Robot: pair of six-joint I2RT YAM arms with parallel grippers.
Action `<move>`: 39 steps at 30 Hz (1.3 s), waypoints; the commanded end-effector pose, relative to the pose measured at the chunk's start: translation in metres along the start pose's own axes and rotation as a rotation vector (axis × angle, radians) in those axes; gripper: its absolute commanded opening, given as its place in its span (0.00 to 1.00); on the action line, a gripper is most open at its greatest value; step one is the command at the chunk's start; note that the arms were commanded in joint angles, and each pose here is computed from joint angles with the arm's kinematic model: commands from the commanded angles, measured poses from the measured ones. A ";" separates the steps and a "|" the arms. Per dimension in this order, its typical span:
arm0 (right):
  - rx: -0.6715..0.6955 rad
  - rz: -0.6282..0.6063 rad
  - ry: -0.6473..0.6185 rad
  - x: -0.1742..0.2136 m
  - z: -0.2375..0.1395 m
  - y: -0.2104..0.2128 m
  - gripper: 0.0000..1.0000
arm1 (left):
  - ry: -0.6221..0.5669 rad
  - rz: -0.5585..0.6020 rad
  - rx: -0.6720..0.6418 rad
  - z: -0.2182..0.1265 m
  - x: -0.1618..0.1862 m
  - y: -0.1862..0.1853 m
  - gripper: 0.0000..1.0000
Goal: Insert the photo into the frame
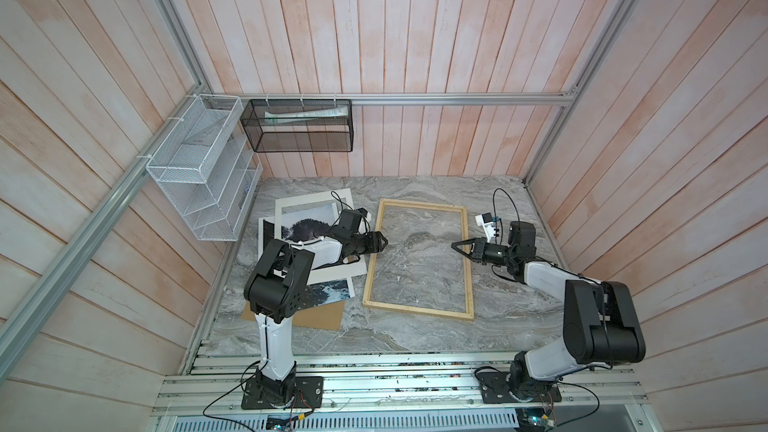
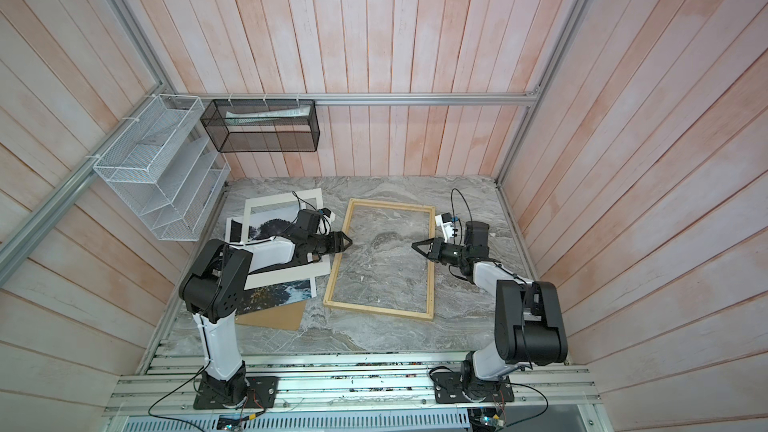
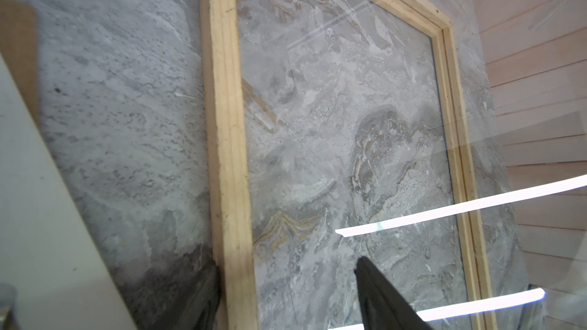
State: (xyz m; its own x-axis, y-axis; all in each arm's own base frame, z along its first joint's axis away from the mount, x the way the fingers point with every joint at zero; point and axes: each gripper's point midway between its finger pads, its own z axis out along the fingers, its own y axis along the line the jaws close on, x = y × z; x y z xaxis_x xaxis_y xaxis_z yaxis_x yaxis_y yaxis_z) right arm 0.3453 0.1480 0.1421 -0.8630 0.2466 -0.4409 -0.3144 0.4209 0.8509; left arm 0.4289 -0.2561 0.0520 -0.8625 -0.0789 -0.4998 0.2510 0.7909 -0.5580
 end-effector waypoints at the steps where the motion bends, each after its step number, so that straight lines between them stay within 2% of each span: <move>1: -0.017 -0.022 0.049 0.009 0.009 0.003 0.01 | 0.024 0.037 0.114 0.002 0.009 -0.029 0.69; 20: 0.051 0.000 0.057 0.007 0.010 -0.010 0.25 | 0.025 0.032 0.122 0.002 0.009 -0.030 0.69; 32: 0.166 0.022 0.053 0.006 0.007 -0.029 0.40 | 0.017 0.039 0.093 -0.001 0.007 -0.027 0.69; 39: 0.229 0.027 0.043 0.004 0.005 -0.038 0.44 | 0.014 0.046 0.074 -0.005 0.007 -0.026 0.69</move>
State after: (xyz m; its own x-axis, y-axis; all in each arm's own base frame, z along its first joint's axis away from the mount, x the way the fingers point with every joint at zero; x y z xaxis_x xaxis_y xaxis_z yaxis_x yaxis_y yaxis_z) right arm 0.3489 0.1388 0.1061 -0.8948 0.2373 -0.3782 -0.1869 0.5702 0.8000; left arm 0.4214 -0.2699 0.0561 -0.8644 -0.0544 -0.4998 0.2910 0.7566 -0.5856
